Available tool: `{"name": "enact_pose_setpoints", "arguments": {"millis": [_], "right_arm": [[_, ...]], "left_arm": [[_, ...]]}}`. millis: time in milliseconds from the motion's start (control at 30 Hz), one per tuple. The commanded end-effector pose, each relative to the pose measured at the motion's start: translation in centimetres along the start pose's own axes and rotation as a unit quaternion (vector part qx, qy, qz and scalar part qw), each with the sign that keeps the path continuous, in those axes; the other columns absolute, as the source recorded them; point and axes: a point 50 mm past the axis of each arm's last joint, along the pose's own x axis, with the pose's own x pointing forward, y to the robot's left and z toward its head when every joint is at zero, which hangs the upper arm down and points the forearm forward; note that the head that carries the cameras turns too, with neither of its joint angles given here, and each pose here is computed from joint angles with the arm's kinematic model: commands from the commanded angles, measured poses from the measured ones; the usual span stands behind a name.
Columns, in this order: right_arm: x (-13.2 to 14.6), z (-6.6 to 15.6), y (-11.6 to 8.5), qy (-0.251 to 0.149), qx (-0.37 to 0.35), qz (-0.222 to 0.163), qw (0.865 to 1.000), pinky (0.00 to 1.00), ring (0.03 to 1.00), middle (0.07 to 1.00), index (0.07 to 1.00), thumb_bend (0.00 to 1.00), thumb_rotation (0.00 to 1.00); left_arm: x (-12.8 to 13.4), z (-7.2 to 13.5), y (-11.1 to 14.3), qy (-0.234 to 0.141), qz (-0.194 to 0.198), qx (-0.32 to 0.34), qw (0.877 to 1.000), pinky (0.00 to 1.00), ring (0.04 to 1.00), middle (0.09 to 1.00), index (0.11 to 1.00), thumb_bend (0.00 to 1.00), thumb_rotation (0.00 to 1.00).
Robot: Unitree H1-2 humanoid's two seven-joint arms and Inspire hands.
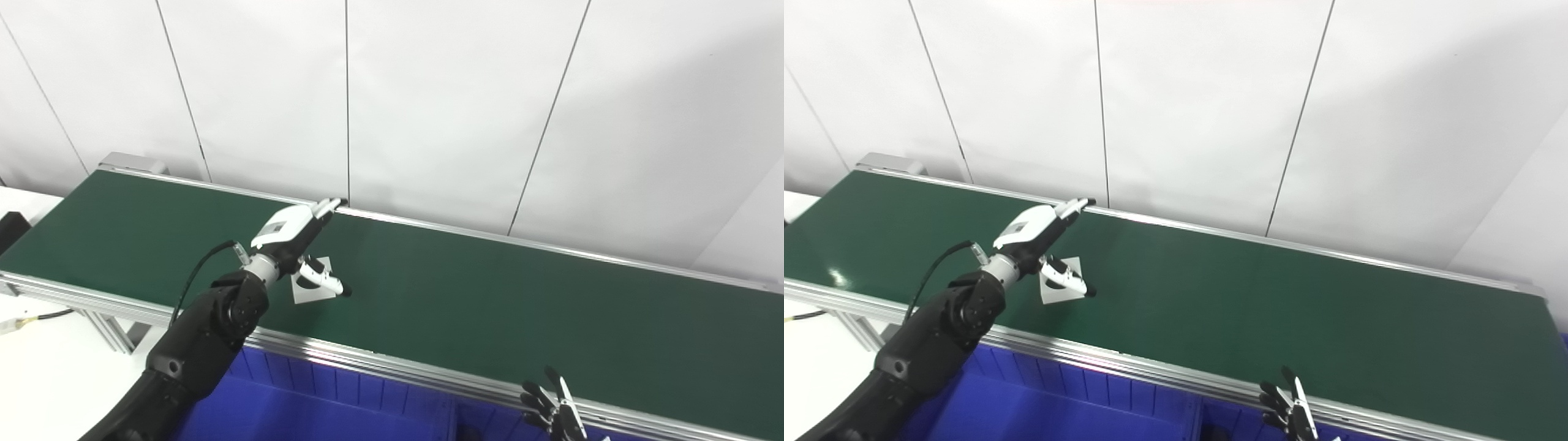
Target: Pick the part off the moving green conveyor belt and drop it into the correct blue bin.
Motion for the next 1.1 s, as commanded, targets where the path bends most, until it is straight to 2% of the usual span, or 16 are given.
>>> {"name": "enact_pose_setpoints", "arguments": {"millis": [0, 233, 433, 533, 667, 733, 767, 800, 833, 900, 967, 1067], "right_arm": [[0.0, 0.8, -0.2, -0.041, -0.001, -0.007, 0.999, 0.78, 0.858, 0.887, 1.0, 0.85, 0.53], [-0.2, 0.7, -0.4, -0.042, 0.004, -0.006, 0.999, 0.79, 0.866, 0.89, 1.0, 0.84, 0.53], [-0.2, 0.7, -0.5, -0.043, 0.001, -0.006, 0.999, 0.79, 0.864, 0.89, 1.0, 0.84, 0.54], [-0.2, 0.6, -0.5, -0.046, 0.002, -0.006, 0.999, 0.79, 0.863, 0.887, 1.0, 0.84, 0.54], [-0.3, 0.6, -0.5, -0.045, 0.004, -0.006, 0.999, 0.79, 0.866, 0.89, 1.0, 0.84, 0.54], [-0.3, 0.6, -0.5, -0.044, 0.003, -0.007, 0.999, 0.79, 0.866, 0.889, 1.0, 0.84, 0.54], [-0.3, 0.6, -0.5, -0.044, 0.004, -0.007, 0.999, 0.79, 0.868, 0.891, 1.0, 0.84, 0.54], [-0.3, 0.7, -0.5, -0.044, 0.005, -0.007, 0.999, 0.79, 0.868, 0.891, 1.0, 0.84, 0.54], [-0.3, 0.7, -0.5, -0.044, 0.006, -0.007, 0.999, 0.79, 0.868, 0.891, 1.0, 0.84, 0.54], [-0.3, 0.7, -0.5, -0.046, 0.005, -0.007, 0.999, 0.79, 0.868, 0.891, 1.0, 0.84, 0.54], [-0.3, 0.7, -0.4, -0.047, 0.005, -0.007, 0.999, 0.79, 0.866, 0.89, 1.0, 0.84, 0.54], [-0.2, 0.6, -0.4, -0.046, 0.006, -0.007, 0.999, 0.79, 0.867, 0.89, 1.0, 0.83, 0.54]], "left_arm": [[1.2, 0.2, 2.7, -0.009, 0.031, 0.029, 0.999, 1.0, 1.0, 1.0, 0.972, 0.85, 0.26], [1.6, -0.4, 1.8, 0.013, -0.001, 0.056, 0.998, 1.0, 1.0, 1.0, 0.97, 0.86, 0.29], [1.7, -0.8, 0.4, 0.018, -0.014, 0.046, 0.999, 1.0, 1.0, 1.0, 0.977, 0.87, 0.23], [1.8, -0.9, -0.4, 0.02, -0.012, 0.031, 0.999, 0.95, 0.971, 0.995, 0.963, 0.85, 0.2], [2.0, -0.7, -1.5, 0.013, -0.006, 0.012, 1.0, 0.81, 0.906, 0.951, 0.915, 0.77, 0.06], [2.1, -0.4, -1.8, 0.014, -0.011, -0.018, 1.0, 0.71, 0.82, 0.886, 0.869, 0.67, 0.01], [2.2, -0.3, -1.9, 0.015, -0.015, -0.03, 0.999, 0.63, 0.721, 0.797, 0.791, 0.61, 0.0], [2.3, -0.2, -2.0, 0.017, -0.018, -0.037, 0.999, 0.52, 0.568, 0.657, 0.668, 0.55, 0.0], [2.3, 0.1, -2.0, 0.02, -0.021, -0.043, 0.999, 0.51, 0.536, 0.627, 0.642, 0.54, 0.0], [2.2, 0.5, -2.1, 0.015, -0.023, -0.043, 0.999, 0.33, 0.401, 0.486, 0.559, 0.5, 0.0], [2.2, 0.6, -2.3, 0.005, -0.022, -0.038, 0.999, 0.33, 0.393, 0.476, 0.536, 0.5, 0.0], [2.3, 0.9, -2.4, 0.001, -0.025, -0.041, 0.999, 0.38, 0.425, 0.53, 0.483, 0.5, 0.0]]}}
